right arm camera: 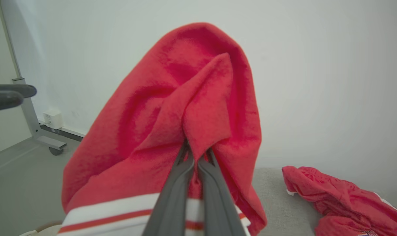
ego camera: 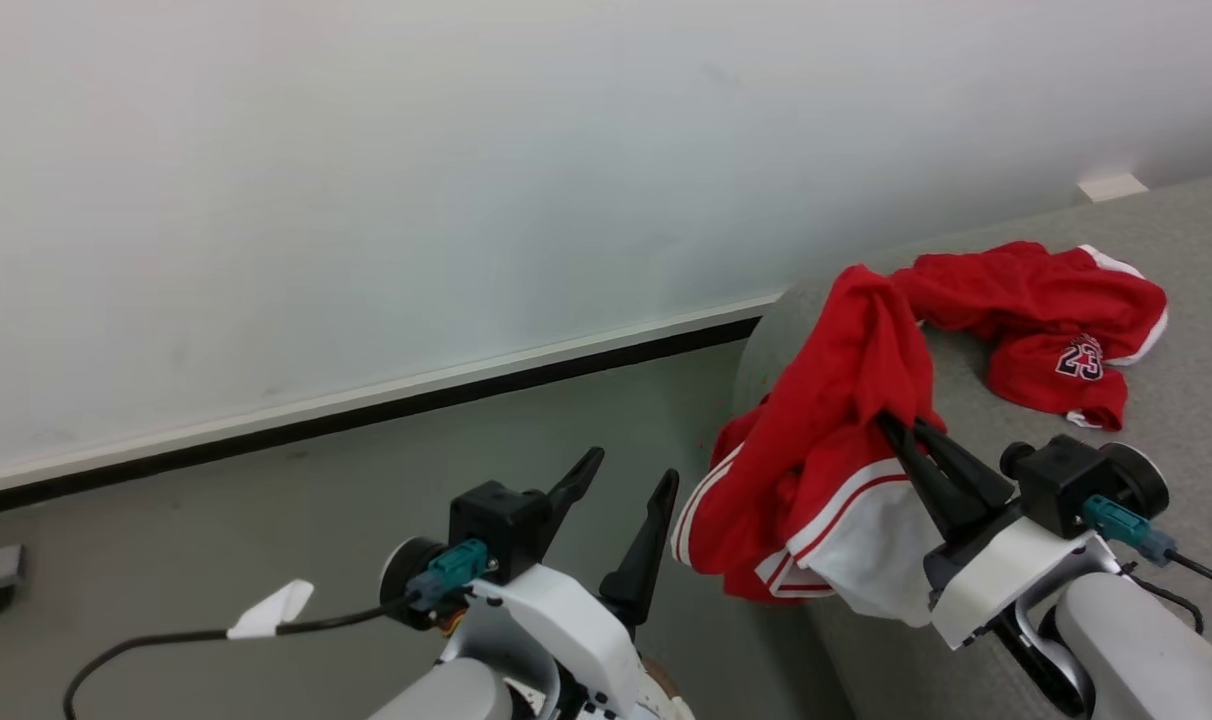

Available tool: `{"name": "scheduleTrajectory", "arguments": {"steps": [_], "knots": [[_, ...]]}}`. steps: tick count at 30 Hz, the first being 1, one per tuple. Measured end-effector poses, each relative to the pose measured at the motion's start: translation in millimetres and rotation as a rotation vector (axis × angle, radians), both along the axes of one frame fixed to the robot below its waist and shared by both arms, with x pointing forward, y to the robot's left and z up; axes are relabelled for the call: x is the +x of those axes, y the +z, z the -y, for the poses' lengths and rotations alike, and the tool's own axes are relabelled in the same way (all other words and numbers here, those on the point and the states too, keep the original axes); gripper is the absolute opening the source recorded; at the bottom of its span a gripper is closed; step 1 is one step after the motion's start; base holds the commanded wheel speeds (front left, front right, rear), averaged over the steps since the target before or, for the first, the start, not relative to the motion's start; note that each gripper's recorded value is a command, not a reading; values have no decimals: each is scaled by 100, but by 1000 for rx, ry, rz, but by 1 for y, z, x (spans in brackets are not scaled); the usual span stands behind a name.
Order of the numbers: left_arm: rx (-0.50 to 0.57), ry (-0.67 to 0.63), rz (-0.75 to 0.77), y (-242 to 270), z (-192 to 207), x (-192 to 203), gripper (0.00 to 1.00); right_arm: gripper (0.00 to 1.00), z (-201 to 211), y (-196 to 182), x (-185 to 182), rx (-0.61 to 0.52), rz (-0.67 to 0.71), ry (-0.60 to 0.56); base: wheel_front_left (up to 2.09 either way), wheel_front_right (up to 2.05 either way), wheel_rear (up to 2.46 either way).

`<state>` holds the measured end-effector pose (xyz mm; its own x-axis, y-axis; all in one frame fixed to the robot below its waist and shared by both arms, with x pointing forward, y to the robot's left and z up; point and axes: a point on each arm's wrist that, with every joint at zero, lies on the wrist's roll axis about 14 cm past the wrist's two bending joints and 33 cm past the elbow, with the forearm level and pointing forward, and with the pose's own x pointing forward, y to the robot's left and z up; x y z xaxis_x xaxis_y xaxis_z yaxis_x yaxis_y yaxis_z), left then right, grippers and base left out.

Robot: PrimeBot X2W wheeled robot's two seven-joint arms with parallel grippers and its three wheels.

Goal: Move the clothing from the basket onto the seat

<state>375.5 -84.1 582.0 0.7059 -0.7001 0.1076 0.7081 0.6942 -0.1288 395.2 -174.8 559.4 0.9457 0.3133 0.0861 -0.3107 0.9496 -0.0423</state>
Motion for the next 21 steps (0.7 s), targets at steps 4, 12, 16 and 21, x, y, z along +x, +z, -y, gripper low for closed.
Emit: {"name": "scheduleTrajectory", "arguments": {"steps": [4,12,16,21], "knots": [[-1,-56,-9,-3,18,-6,100,0,28,-1,-11,-1,-4,-69,0,0,0],[-10,-97,-31,-10,32,2,100,0,68,-5,-15,7,-11,-173,0,0,0],[-16,-117,-38,-13,37,15,100,0,91,1,-2,-3,9,-234,0,0,0],[-15,-129,-35,-22,40,41,100,0,124,31,32,-58,94,-314,0,0,0]]}}
